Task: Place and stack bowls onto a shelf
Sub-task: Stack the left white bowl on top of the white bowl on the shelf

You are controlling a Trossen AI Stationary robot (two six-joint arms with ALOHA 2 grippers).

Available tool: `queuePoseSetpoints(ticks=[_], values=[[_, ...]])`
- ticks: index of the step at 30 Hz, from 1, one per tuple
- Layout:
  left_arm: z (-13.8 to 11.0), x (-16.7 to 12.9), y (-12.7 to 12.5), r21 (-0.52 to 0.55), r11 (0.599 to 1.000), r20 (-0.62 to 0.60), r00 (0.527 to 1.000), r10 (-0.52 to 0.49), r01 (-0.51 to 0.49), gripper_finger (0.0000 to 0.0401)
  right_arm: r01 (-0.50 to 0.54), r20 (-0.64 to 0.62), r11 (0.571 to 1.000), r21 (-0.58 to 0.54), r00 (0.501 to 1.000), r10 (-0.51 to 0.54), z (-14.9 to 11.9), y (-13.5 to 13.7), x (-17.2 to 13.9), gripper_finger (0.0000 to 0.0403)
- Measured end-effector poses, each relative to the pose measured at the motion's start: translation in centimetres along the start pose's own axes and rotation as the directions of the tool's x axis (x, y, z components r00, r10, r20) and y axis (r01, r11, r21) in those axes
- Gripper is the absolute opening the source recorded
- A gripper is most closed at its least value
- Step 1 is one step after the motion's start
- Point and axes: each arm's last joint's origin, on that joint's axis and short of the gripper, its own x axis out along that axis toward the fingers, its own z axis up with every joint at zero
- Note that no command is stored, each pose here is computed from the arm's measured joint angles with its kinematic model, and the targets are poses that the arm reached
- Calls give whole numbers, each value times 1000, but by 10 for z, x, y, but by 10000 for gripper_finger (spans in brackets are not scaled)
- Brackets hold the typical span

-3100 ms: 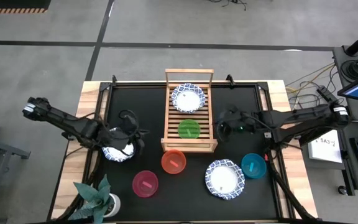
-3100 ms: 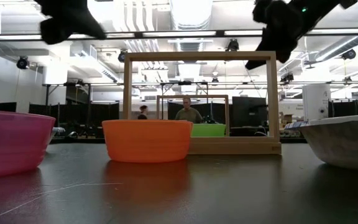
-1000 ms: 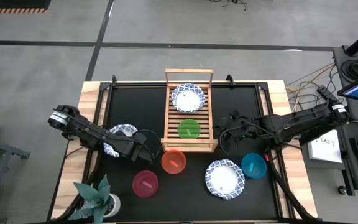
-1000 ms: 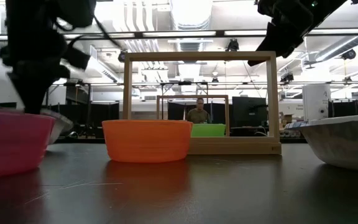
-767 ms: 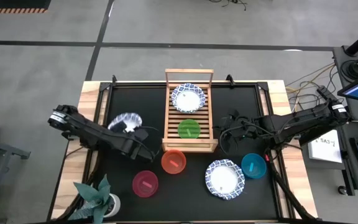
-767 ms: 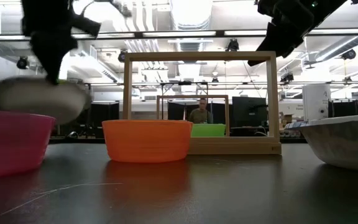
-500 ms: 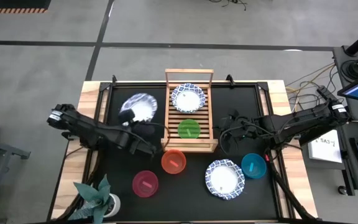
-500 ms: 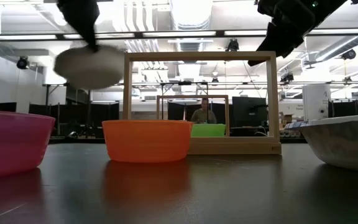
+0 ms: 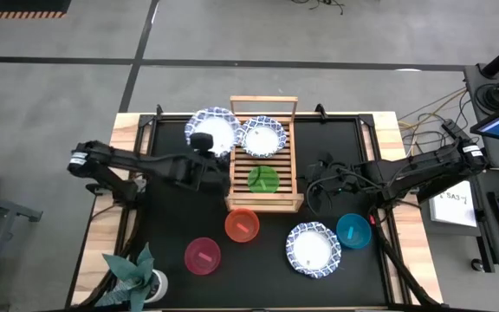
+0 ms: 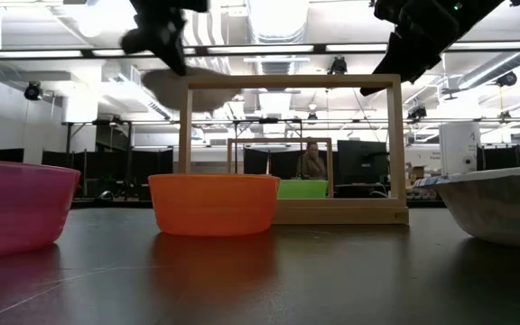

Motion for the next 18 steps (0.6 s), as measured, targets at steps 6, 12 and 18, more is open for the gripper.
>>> queuePoseSetpoints(ticks=[6,12,18], values=[[21,32,26,3,984,186,967,-176,179,0,0,0,1000,-10,1000,0,0,0,0,9],[24,62,51,32,960,342,899,-272,279,0,0,0,1000,-13,1000,0,0,0,0,9],[24,97,54,-10,941,375,874,-310,338,0,0,0,1000,-29,1000,0,0,0,0,9]])
